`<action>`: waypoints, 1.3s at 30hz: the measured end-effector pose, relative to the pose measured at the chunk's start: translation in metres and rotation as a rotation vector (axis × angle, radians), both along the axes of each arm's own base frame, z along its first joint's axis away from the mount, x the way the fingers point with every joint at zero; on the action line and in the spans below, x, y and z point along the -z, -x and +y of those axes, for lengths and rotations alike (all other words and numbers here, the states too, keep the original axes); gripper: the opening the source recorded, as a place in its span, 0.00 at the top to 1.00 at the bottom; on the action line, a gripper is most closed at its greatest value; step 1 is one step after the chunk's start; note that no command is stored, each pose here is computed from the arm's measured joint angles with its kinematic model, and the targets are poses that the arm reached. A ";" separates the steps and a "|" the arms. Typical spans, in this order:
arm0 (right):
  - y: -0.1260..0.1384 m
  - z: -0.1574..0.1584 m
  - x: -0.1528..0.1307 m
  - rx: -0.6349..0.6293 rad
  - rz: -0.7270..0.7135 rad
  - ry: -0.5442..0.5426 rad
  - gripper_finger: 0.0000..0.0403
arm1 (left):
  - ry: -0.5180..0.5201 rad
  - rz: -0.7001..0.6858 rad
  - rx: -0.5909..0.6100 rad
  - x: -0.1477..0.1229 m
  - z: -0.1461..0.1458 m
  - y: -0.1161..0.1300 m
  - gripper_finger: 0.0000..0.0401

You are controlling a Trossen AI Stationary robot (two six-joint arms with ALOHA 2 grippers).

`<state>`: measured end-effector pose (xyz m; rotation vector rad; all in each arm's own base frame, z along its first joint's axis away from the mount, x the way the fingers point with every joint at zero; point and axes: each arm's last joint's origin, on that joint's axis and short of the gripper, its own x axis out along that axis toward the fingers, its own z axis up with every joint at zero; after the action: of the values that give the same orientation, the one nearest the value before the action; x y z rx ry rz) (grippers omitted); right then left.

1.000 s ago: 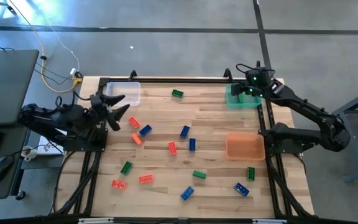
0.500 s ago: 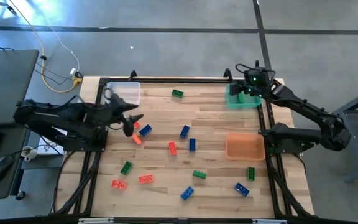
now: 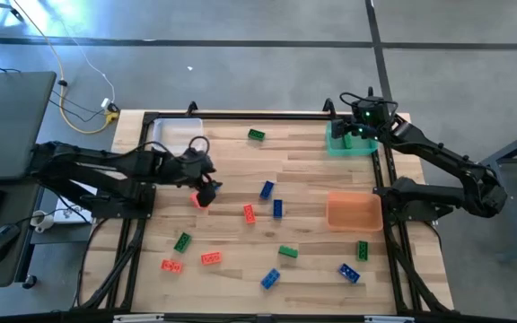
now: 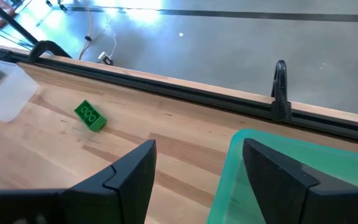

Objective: Sort & place blocks by color
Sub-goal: Put the blue game piece into the transparent bin

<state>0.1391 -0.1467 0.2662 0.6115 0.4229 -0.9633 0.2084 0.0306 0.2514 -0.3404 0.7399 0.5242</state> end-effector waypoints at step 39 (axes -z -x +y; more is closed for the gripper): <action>0.000 0.002 0.002 -0.024 -0.022 -0.056 0.44 | 0.331 0.386 -0.246 0.094 0.059 -0.025 0.39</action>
<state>0.1393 -0.1447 0.2641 0.6656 0.4377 -0.9232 0.2336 0.0900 0.1575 -0.6545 1.1726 0.7118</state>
